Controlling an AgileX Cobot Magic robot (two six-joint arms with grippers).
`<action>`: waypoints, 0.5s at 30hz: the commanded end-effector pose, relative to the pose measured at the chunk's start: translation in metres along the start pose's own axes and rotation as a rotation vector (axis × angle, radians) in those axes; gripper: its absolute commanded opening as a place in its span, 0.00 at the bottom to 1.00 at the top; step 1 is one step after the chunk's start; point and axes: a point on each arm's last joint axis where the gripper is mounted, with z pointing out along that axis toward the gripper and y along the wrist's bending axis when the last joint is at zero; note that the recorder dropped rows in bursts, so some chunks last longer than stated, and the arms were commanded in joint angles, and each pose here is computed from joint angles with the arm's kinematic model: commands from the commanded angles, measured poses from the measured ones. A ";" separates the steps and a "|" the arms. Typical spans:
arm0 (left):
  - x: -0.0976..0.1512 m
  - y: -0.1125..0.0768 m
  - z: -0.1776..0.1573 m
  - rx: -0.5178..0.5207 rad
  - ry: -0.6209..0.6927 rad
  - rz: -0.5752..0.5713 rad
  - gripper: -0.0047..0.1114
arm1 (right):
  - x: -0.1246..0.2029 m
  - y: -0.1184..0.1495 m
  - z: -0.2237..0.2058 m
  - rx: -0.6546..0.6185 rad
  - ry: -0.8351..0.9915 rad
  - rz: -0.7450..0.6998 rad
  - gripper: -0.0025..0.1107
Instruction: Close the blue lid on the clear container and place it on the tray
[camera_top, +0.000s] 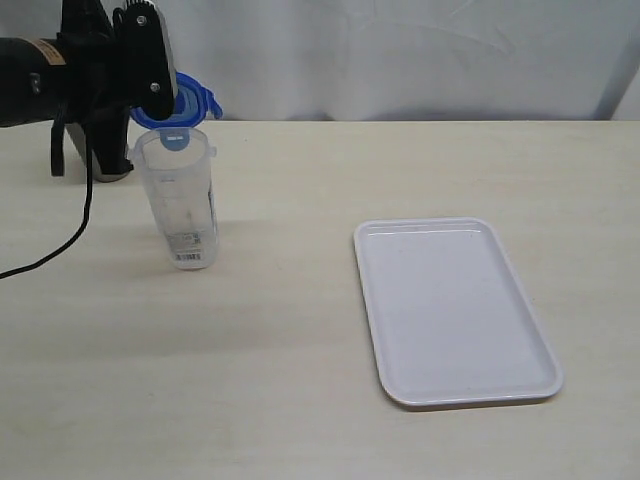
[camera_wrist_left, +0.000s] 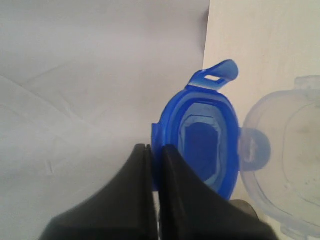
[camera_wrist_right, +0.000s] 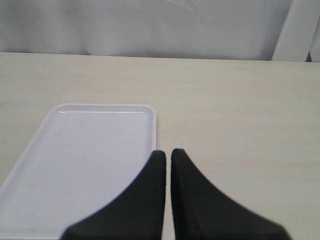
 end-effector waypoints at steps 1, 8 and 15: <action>0.001 0.003 -0.002 -0.028 0.002 -0.009 0.04 | 0.001 0.000 0.000 0.000 -0.002 0.003 0.06; 0.001 0.005 -0.002 -0.050 0.001 -0.010 0.04 | 0.001 0.000 0.000 0.000 -0.002 0.003 0.06; 0.001 0.006 -0.002 -0.063 0.000 -0.015 0.04 | 0.001 0.000 0.000 0.000 -0.002 0.003 0.06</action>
